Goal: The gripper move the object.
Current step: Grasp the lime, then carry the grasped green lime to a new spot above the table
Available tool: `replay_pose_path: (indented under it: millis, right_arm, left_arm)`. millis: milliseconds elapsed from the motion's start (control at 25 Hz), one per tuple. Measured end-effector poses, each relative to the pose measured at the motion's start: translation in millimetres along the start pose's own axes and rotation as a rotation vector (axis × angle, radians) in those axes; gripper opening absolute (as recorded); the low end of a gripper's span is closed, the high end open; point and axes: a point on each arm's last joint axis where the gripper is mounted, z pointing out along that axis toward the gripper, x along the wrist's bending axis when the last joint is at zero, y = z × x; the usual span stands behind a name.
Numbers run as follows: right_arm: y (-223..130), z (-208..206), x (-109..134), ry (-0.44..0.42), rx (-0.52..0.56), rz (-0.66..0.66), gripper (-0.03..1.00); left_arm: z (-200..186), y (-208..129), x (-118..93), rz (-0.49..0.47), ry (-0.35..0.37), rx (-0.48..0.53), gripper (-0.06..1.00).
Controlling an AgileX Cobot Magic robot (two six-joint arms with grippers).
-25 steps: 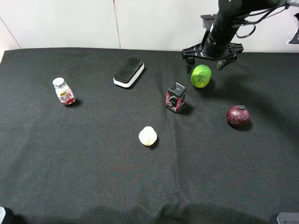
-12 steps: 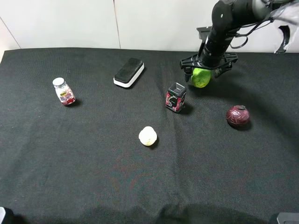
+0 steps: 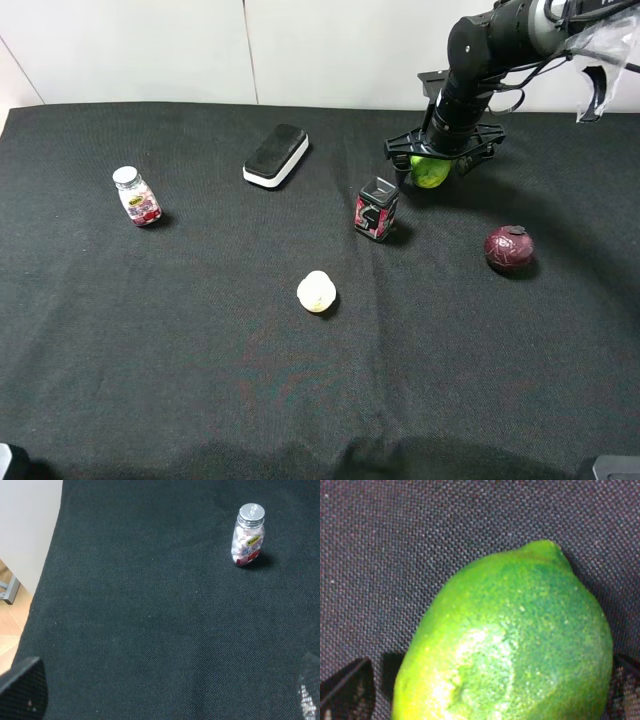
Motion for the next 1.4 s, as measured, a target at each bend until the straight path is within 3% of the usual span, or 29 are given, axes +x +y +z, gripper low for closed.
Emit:
replay_pose_path:
  millis: [120, 240, 800, 1160, 1400]
  right_arm:
    - [0.0, 0.0, 0.0, 0.000, 0.000, 0.000, 0.66]
    - [0.0, 0.0, -0.1, -0.001, 0.000, 0.000, 0.49]
    - [3.8, 1.3, 0.8, 0.008, -0.043, 0.000, 0.49]
    - [1.1, 1.4, 0.3, 0.002, -0.014, 0.000, 0.49]
    - [3.6, -17.6, -1.2, -0.002, -0.026, 0.000, 0.49]
  left_arm:
    - [0.0, 0.0, 0.0, 0.000, 0.000, 0.000, 1.00]
    - [0.0, 0.0, 0.0, 0.000, 0.000, 0.000, 1.00]
    - [0.0, 0.0, 0.0, 0.000, 0.000, 0.000, 1.00]
    - [0.0, 0.0, 0.0, 0.000, 0.000, 0.000, 1.00]
    - [0.0, 0.0, 0.0, 0.000, 0.000, 0.000, 1.00]
